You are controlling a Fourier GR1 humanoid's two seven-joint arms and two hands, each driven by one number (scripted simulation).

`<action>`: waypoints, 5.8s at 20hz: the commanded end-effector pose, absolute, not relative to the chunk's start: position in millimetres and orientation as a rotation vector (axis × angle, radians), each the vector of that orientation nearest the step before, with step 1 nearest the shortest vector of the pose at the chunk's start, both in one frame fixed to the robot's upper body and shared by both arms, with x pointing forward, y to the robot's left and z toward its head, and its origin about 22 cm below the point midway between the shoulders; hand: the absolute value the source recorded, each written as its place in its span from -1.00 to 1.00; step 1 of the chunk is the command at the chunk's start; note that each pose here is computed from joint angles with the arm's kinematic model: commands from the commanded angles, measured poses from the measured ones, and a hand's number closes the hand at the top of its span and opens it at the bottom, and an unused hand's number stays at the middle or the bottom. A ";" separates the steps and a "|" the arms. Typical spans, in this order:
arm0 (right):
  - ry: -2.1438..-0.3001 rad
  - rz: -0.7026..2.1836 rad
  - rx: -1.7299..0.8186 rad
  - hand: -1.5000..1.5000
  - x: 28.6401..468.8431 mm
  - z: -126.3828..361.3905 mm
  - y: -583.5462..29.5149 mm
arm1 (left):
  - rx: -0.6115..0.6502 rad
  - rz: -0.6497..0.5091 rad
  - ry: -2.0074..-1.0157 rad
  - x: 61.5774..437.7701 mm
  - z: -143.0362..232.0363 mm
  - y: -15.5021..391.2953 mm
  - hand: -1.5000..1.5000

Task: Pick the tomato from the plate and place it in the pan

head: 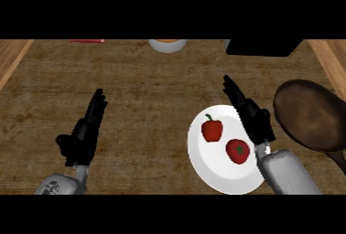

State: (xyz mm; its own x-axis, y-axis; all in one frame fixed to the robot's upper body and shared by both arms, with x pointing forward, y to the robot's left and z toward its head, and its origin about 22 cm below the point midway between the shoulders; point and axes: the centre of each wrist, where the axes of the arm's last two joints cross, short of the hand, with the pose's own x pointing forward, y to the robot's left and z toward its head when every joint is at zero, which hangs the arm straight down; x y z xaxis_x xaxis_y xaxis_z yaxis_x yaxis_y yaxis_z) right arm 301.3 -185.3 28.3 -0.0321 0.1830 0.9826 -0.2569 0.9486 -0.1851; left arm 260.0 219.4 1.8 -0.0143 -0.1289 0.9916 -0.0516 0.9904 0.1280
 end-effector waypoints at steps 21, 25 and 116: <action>-1.982 1.336 0.424 -1.00 354.1 149.2 -349.0 | 0.054 0.006 -1.541 289.8 55.9 257.6 0.00; -1.968 1.497 0.418 -1.00 358.8 156.6 -330.3 | 0.073 0.026 -1.541 290.3 49.7 254.4 0.00; -1.453 2.122 -0.233 1.00 298.5 -22.5 -201.2 | 0.137 0.070 -1.499 268.5 46.8 280.2 0.00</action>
State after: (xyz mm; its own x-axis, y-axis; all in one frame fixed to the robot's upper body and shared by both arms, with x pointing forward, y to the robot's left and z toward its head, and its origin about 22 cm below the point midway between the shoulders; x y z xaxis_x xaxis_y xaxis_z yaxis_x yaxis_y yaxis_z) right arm 312.8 -183.5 -4.0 -0.9463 0.3048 0.1075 -0.2129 -0.3375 -0.9169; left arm 275.5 276.1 56.2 0.0581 -0.0306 0.9978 -0.0968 0.9947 0.0361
